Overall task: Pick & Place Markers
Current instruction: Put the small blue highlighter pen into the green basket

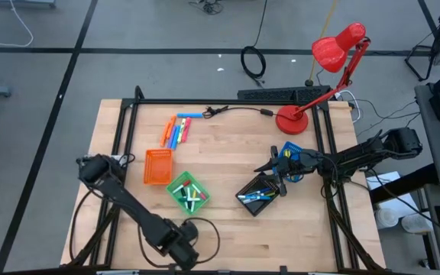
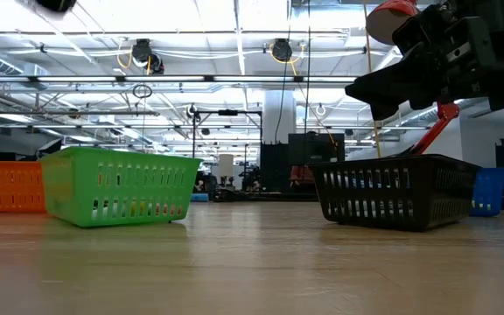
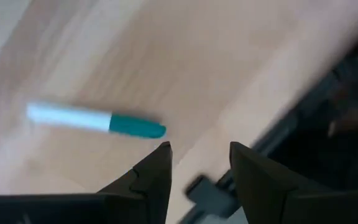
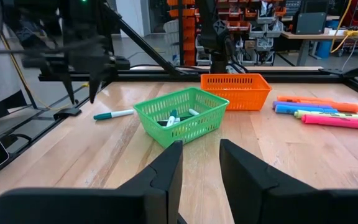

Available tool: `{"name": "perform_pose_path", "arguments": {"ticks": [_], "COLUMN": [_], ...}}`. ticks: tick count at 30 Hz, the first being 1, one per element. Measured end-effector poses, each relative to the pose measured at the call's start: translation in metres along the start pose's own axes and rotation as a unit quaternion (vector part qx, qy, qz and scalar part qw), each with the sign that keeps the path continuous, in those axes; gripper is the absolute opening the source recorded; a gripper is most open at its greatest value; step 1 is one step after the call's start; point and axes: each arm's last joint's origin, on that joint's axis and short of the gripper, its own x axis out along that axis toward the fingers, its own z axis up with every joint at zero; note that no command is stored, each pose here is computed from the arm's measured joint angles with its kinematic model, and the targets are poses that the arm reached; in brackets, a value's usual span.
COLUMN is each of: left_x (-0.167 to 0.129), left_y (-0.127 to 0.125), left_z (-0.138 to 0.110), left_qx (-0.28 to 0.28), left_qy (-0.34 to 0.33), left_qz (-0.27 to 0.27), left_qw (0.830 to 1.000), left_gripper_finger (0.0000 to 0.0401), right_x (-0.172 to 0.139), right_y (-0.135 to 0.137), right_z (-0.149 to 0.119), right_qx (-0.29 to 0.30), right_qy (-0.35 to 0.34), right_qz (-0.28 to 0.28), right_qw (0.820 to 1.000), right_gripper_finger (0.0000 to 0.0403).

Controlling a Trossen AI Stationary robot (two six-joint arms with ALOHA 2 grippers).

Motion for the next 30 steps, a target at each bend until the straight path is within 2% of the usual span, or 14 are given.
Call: {"name": "perform_pose_path", "arguments": {"ticks": [2,5,12,19,30], "left_x": [0.007,0.014,0.024,0.022,0.045], "left_y": [0.001,0.003,0.011,0.022,0.032], "left_z": [0.001,0.003,0.003,-0.003,-0.004], "left_qx": [-0.096,-0.196,-0.311,-0.384,-0.393], "left_qy": [-0.001,-0.019,-0.040,-0.057,-0.044], "left_qz": [0.012,0.027,0.078,0.134,0.108], "left_qw": [0.995,0.980,0.947,0.912,0.912], "left_gripper_finger": [0.0163,0.0163,0.0163,0.0163,0.0163], "right_x": [0.000,0.000,0.000,0.000,0.000], "right_y": [0.000,0.000,0.000,0.000,0.000], "right_z": [0.000,0.000,0.000,0.000,0.000], "right_qx": [0.000,0.000,0.000,0.000,0.000], "right_qy": [0.000,0.000,0.000,0.001,0.000], "right_qz": [0.000,0.000,0.000,0.000,0.000], "right_qw": [1.000,1.000,1.000,1.000,1.000], "right_gripper_finger": [0.0093,0.0093,0.0093,0.0093,0.0093]}}
